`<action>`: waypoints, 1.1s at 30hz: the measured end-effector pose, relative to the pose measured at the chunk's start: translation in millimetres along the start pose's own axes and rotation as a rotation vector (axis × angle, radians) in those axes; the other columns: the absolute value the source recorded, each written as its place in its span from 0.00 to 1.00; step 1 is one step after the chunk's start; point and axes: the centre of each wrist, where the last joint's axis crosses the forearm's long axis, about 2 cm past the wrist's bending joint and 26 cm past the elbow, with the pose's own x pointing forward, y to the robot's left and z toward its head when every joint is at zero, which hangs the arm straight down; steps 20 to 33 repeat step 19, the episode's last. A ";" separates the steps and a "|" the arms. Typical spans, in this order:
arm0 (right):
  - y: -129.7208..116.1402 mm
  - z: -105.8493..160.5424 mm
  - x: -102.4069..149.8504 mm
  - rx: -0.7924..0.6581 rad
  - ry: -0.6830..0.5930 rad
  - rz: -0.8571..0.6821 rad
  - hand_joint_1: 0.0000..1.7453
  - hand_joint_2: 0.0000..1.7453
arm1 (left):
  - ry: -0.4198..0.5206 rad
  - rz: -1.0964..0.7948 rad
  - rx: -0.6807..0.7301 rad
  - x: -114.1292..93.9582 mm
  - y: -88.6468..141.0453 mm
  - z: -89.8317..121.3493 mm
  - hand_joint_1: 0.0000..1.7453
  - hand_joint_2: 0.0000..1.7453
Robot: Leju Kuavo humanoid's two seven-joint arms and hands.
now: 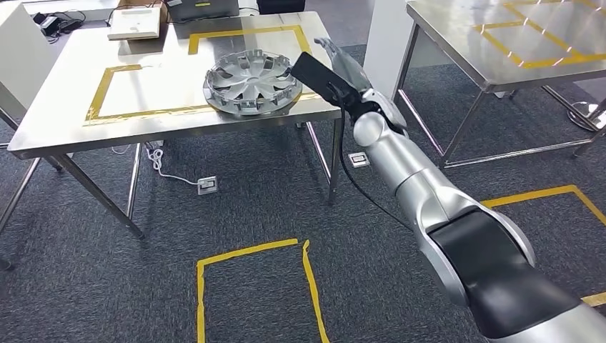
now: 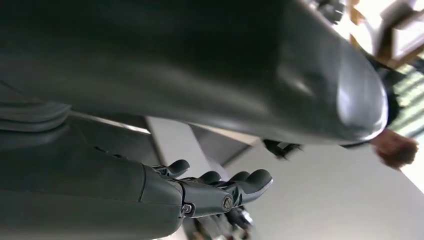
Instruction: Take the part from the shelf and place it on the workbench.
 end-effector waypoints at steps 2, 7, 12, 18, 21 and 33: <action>35.6 29.6 -31.3 0.072 0.133 -0.056 0.00 0.25 | -0.001 0.005 -0.003 -2.9 -0.8 0.4 0.00 0.00; 139.2 156.4 -106.1 0.377 0.650 -0.172 0.00 1.00 | -0.003 0.032 -0.015 -11.5 -0.7 1.0 0.00 1.00; 204.5 305.4 -142.5 0.610 1.101 -0.341 0.00 1.00 | 0.056 0.067 0.009 -33.5 -1.0 3.5 0.00 1.00; 229.1 414.1 -146.3 0.675 1.367 -0.486 0.00 1.00 | 0.118 0.113 0.024 -64.2 4.4 7.5 0.00 1.00; 229.9 418.6 -146.0 0.676 1.376 -0.494 0.00 1.00 | 0.118 0.116 0.024 -64.9 4.8 7.6 0.00 1.00; 229.9 418.6 -146.0 0.676 1.376 -0.494 0.00 1.00 | 0.118 0.116 0.024 -64.9 4.8 7.6 0.00 1.00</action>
